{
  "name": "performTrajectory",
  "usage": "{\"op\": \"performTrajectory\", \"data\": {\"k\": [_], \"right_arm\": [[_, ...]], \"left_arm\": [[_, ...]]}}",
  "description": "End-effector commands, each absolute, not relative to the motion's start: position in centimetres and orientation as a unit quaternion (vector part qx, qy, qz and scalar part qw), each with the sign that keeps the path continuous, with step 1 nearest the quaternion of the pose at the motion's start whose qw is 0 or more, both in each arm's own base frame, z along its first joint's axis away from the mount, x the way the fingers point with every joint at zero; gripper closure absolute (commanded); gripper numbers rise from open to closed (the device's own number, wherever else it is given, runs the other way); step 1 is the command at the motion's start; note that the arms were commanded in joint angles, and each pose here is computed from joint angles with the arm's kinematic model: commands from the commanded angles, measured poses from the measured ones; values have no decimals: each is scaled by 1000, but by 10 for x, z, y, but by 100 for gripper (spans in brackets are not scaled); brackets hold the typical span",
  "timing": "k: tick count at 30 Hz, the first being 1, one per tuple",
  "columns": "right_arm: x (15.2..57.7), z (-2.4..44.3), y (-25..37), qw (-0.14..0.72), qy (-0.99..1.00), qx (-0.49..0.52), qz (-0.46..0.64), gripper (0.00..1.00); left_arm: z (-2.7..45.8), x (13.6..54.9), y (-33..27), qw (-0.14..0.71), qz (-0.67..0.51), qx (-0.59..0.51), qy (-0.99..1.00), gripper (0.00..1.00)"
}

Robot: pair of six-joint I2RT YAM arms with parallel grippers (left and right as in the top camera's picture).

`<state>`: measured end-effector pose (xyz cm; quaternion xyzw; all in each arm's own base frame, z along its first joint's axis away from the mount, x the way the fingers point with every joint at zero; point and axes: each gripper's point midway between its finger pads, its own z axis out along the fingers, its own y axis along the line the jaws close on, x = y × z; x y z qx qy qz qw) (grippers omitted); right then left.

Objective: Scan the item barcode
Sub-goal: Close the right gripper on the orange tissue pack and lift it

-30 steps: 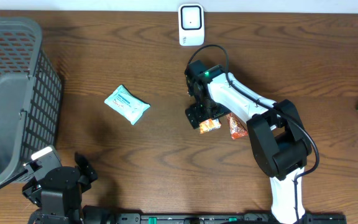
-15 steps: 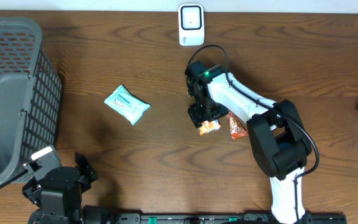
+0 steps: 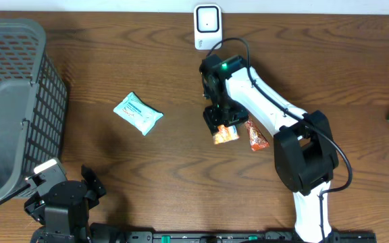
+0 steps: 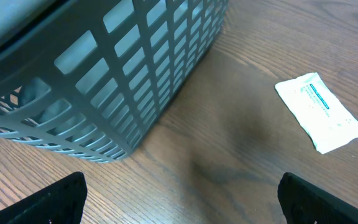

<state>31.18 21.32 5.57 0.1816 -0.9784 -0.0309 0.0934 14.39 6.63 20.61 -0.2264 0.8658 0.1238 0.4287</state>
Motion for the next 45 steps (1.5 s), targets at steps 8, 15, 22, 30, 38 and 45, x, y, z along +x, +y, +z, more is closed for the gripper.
{"op": "performTrajectory", "data": {"k": [8, 15, 22, 30, 38, 45], "right_arm": [[299, 71, 222, 135, -972, 173, -85, 23], [327, 66, 237, 70, -975, 183, -101, 1], [335, 53, 238, 46, -977, 189, -85, 1], [323, 15, 228, 56, -982, 168, -65, 1], [308, 2, 230, 75, -981, 164, -73, 1], [323, 1, 246, 33, -980, 176, -90, 1]], "left_arm": [[207, 143, 68, 428, 127, -231, 864, 2], [207, 143, 68, 428, 127, -231, 864, 2], [207, 143, 68, 428, 127, -231, 864, 2], [207, 143, 68, 428, 127, -231, 864, 2], [207, 143, 68, 428, 127, -232, 864, 2], [207, 143, 68, 428, 127, -231, 864, 2]]}}
